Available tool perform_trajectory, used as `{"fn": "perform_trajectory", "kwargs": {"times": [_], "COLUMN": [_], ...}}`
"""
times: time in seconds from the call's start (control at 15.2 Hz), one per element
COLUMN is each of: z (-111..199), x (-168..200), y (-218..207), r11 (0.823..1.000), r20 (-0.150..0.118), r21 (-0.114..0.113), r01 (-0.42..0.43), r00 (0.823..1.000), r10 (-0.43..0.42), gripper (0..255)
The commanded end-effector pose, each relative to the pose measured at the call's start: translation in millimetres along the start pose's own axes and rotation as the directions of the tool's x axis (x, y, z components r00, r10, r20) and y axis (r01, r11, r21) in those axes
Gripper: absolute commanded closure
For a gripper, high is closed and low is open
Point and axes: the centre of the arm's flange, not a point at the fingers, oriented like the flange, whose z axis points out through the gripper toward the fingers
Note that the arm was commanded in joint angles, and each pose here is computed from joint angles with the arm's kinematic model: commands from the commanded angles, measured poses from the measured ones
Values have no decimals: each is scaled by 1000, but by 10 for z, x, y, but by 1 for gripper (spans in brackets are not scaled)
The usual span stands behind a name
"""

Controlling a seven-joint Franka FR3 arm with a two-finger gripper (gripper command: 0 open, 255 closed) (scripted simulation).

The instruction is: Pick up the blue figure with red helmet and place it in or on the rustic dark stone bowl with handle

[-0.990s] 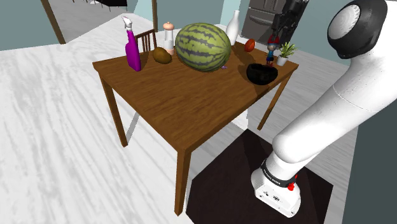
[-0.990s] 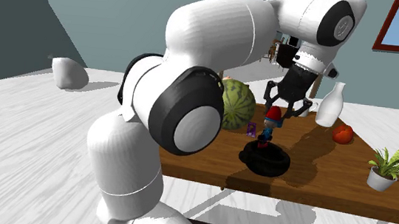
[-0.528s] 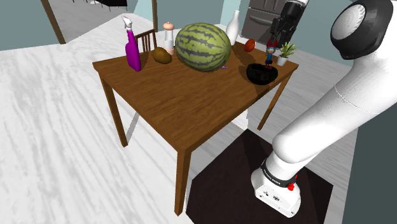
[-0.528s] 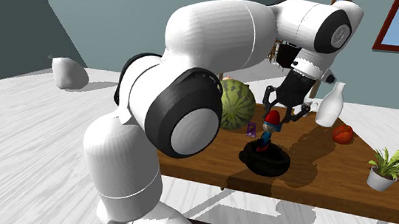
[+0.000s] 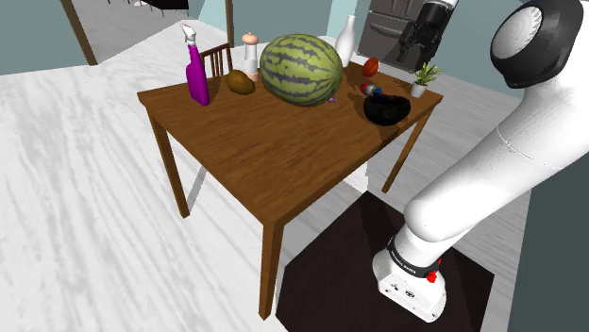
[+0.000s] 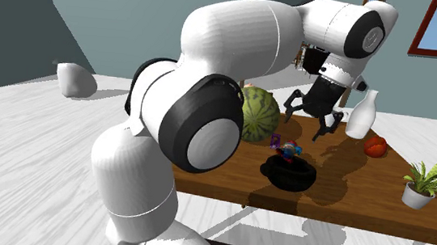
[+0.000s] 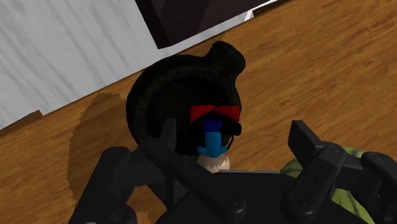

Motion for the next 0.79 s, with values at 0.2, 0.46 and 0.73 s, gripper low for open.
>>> {"fn": "perform_trajectory", "kwargs": {"times": [0.2,0.46,0.73], "z": [-500,-500,-500], "x": [0,0,0], "y": [0,0,0], "r11": [1000,1000,1000], "r20": [0,0,0], "r21": [0,0,0], "r01": [0,0,0], "r00": [1000,1000,1000], "r10": [0,0,0], "gripper": [0,0,0]}}
